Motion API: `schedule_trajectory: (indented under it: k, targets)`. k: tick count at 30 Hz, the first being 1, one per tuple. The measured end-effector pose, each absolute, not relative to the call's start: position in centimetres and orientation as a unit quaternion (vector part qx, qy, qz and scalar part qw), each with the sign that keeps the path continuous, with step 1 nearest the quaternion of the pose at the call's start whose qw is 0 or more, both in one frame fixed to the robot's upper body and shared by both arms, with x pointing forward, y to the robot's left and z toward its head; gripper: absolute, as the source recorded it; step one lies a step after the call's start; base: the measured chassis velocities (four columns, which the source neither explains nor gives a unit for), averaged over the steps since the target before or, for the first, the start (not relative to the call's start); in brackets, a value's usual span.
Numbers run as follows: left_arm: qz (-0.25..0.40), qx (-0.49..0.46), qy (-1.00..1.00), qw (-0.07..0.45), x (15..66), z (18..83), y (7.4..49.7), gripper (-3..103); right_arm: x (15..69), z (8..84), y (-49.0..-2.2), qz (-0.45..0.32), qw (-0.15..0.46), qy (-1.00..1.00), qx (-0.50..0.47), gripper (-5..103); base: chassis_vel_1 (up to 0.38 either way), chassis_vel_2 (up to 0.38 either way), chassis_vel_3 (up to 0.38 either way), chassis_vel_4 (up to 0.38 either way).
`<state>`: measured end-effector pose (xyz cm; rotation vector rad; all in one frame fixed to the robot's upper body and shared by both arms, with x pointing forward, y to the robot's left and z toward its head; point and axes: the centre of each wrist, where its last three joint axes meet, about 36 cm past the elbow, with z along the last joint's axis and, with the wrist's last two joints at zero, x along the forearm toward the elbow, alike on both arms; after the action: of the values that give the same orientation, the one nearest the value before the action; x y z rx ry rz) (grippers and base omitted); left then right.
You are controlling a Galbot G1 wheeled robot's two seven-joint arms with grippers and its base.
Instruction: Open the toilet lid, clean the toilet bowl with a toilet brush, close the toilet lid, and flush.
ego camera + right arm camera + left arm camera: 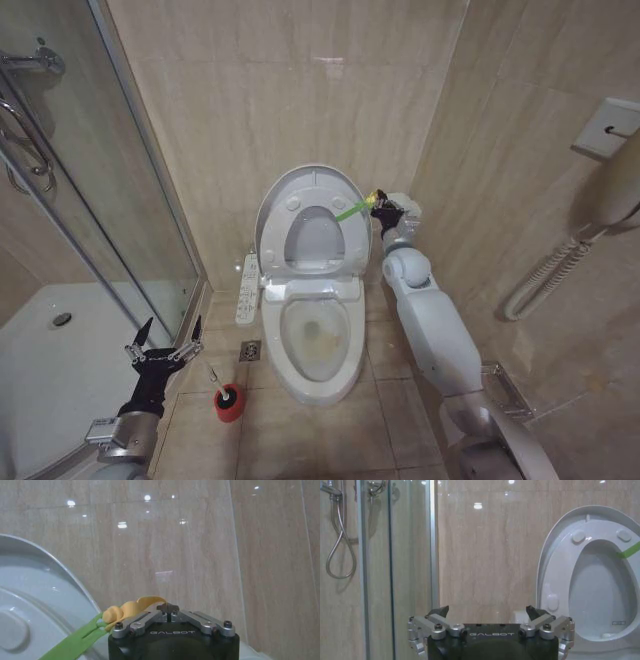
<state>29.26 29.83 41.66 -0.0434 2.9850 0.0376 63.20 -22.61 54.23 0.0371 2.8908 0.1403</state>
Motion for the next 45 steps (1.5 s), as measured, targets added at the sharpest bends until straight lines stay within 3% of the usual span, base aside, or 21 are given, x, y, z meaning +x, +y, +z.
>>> schedule_trajectory:
  k: [26,45]
  targets:
    - [0.013,-0.014,0.997,0.078,29.2,41.7,29.8,100,62.7,54.3,-22.7,0.052,0.134,0.99,0.002,0,-0.013,0.011,0.011,-0.013]
    - [0.013,-0.014,0.997,0.078,29.3,41.7,29.8,100,61.1,54.1,-24.7,0.052,0.146,0.988,0.014,2,-0.206,0.212,0.202,-0.201]
